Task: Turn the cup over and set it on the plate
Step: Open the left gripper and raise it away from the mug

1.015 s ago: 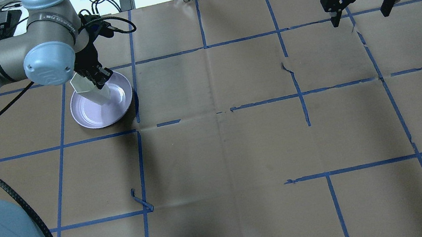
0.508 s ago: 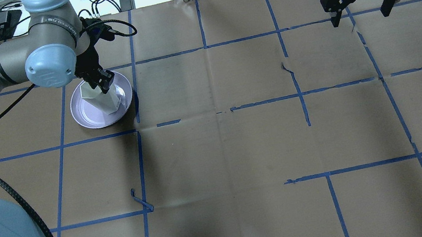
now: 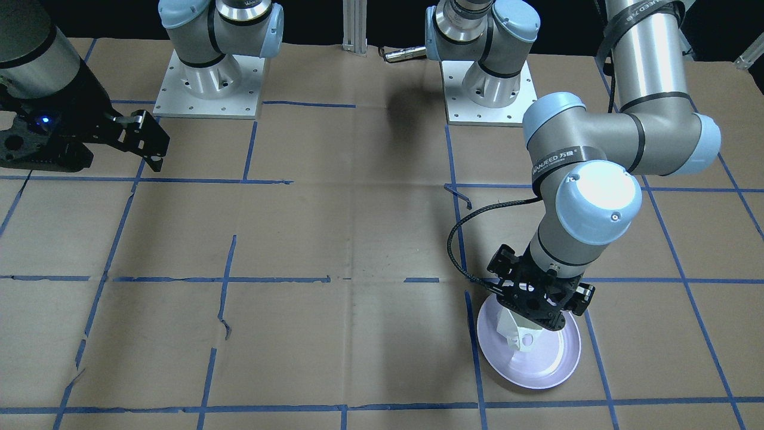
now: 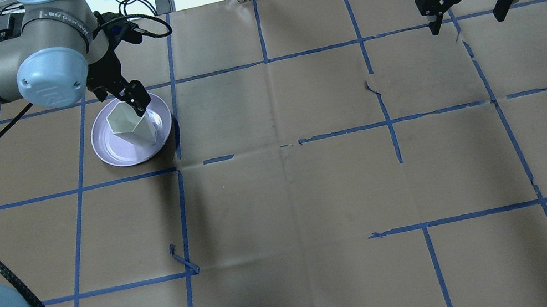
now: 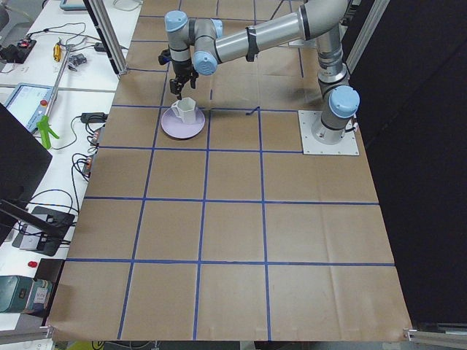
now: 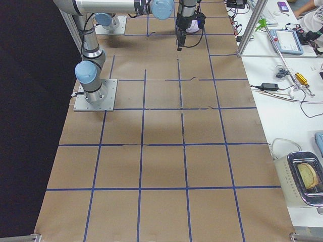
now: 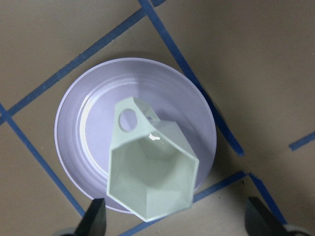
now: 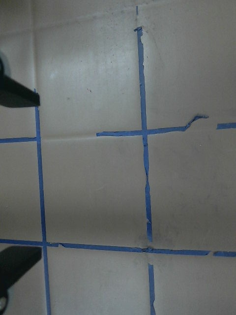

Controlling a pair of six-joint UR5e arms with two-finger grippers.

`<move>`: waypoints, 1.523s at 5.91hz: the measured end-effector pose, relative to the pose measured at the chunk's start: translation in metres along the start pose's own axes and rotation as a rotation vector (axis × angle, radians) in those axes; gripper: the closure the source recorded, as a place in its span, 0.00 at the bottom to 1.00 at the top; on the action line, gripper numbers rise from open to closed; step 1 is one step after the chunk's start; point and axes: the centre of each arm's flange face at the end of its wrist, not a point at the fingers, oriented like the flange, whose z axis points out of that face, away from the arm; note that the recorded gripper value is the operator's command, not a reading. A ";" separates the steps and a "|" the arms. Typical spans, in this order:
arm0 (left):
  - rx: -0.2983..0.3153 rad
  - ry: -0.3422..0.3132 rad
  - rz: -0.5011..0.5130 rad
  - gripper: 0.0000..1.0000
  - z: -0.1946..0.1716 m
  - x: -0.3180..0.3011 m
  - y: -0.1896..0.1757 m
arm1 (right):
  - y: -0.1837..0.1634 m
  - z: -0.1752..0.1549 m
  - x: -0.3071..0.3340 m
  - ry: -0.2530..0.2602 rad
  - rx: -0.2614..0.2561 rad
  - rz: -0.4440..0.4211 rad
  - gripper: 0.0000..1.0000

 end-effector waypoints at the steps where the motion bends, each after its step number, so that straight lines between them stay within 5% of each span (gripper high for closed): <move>1: 0.000 0.004 -0.039 0.01 -0.035 0.008 0.017 | 0.000 0.000 0.000 0.000 0.000 0.000 0.00; 4: 0.010 0.063 -0.311 0.01 -0.122 0.047 0.070 | 0.000 0.000 0.000 0.000 0.001 0.000 0.00; 6: -0.019 0.080 -0.452 0.01 -0.143 0.059 0.092 | 0.000 0.000 0.000 0.000 0.000 0.000 0.00; 9: -0.035 0.099 -0.517 0.01 -0.154 0.069 0.104 | 0.000 0.000 0.000 0.000 0.000 0.000 0.00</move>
